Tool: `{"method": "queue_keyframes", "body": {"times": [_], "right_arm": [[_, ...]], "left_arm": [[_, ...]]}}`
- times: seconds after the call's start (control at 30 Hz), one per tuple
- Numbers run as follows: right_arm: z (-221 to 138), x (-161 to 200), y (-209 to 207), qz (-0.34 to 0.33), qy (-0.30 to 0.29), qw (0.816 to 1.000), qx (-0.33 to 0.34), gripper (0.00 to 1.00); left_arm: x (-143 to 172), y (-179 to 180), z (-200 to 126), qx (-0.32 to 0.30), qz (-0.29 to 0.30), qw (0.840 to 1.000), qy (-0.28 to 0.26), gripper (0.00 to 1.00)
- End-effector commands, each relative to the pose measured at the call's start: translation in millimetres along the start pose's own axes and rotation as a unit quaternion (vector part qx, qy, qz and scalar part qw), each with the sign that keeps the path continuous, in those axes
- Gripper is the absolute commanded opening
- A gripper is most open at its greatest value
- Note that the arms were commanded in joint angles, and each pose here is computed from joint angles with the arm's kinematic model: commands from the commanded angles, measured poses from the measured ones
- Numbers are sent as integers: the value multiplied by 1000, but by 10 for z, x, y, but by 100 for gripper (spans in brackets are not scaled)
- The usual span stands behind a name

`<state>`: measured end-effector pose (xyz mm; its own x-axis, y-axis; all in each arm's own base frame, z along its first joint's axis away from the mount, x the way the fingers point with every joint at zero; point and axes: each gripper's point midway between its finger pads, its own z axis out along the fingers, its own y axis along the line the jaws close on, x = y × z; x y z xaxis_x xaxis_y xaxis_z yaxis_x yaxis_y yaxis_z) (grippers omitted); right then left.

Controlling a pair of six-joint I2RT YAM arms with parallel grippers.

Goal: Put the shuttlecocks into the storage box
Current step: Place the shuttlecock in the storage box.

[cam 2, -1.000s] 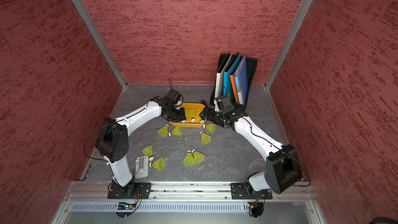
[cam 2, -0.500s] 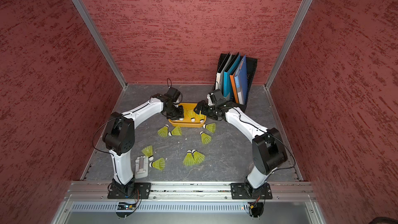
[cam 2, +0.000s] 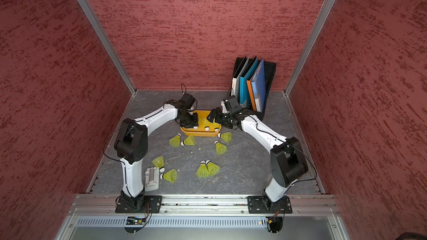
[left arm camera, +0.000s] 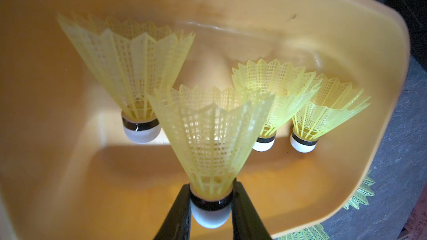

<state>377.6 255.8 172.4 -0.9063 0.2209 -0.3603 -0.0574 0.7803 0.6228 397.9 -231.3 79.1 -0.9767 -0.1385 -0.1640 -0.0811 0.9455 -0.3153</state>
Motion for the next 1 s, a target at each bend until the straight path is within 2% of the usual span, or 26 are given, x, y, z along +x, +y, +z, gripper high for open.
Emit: {"method": "queue_keyframes", "body": {"times": [0.0, 0.27, 0.47, 0.57, 0.67, 0.97], "right_arm": [[9, -36, 64, -8, -7, 1000, -10, 97], [10, -18, 64, -8, -5, 1000, -9, 97], [-1, 13, 31, -6, -3, 1000, -6, 97], [4, 32, 23, -6, -1, 1000, -6, 97], [1, 39, 16, -6, -1, 1000, -5, 97], [-16, 44, 12, -6, -1, 1000, -4, 97]], "left_arm": [[-6, 22, 74, -11, 13, 1000, 2, 21], [-3, 37, 139, -16, 16, 1000, 5, 28], [4, 44, 172, -20, 17, 1000, 4, 46], [4, 56, 186, -22, 18, 1000, 4, 51], [-4, 49, 192, -21, 20, 1000, 3, 51], [-24, 31, 207, -19, 27, 999, 3, 41]]}}
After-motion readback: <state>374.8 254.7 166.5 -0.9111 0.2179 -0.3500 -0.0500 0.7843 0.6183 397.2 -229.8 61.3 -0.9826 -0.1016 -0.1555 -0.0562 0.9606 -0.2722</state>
